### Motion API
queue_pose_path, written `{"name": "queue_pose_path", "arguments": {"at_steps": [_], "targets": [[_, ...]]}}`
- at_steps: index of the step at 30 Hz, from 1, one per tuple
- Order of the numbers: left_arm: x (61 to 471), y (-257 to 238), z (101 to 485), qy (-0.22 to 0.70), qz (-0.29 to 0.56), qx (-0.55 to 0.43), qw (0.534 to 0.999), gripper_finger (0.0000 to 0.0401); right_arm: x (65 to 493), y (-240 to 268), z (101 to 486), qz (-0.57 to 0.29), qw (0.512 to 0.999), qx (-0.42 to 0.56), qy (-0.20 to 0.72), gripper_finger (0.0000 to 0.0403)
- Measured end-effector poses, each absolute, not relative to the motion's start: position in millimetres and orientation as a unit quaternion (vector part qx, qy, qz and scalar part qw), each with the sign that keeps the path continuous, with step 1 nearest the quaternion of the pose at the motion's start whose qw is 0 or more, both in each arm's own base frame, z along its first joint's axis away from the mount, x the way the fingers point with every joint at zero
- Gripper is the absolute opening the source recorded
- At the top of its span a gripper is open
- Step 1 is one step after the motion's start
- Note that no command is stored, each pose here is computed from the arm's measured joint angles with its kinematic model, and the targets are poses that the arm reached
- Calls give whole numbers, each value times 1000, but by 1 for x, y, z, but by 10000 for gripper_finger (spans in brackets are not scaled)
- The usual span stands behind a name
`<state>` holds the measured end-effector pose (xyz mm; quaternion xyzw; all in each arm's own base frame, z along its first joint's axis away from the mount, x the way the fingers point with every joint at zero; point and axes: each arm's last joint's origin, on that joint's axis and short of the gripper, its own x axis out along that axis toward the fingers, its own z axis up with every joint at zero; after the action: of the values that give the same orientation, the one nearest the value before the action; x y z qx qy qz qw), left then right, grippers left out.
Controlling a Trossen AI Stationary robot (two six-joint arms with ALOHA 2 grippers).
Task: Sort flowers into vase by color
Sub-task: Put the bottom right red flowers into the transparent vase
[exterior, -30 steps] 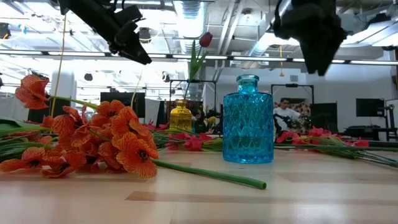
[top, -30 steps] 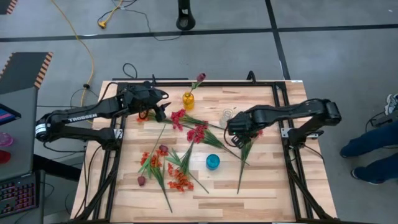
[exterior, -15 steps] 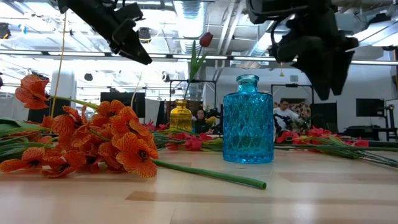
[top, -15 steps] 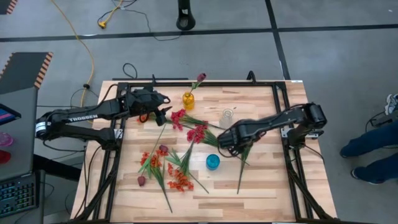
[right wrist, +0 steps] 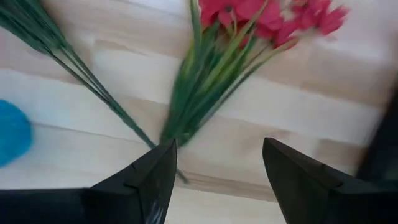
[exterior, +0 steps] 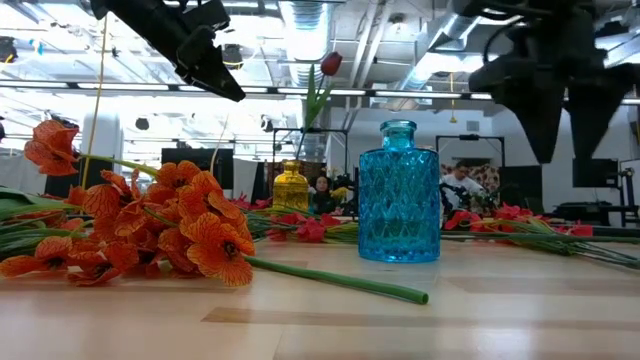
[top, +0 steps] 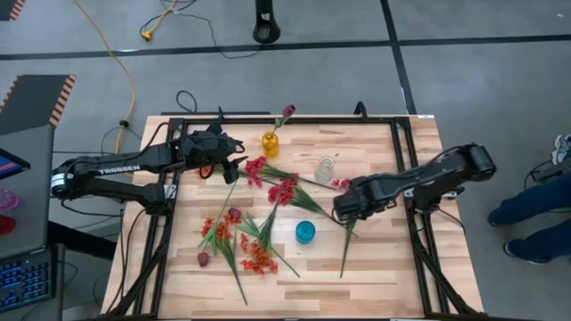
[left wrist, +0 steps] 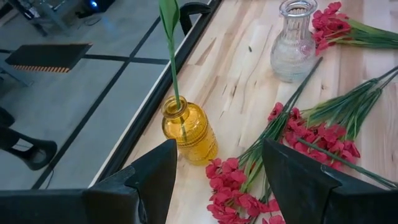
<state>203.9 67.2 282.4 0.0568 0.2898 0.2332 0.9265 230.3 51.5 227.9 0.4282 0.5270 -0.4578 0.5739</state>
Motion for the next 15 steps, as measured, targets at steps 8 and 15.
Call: {"name": "queue_pose_path", "arguments": {"at_steps": [8, 15], "targets": [[204, 67, 282, 290, 234, 57, 926, 224, 205, 45, 197, -473, 560, 493, 469, 265], [204, 67, 282, 289, 234, 57, 926, 224, 211, 46, 173, -461, 571, 509, 450, 265]]}}
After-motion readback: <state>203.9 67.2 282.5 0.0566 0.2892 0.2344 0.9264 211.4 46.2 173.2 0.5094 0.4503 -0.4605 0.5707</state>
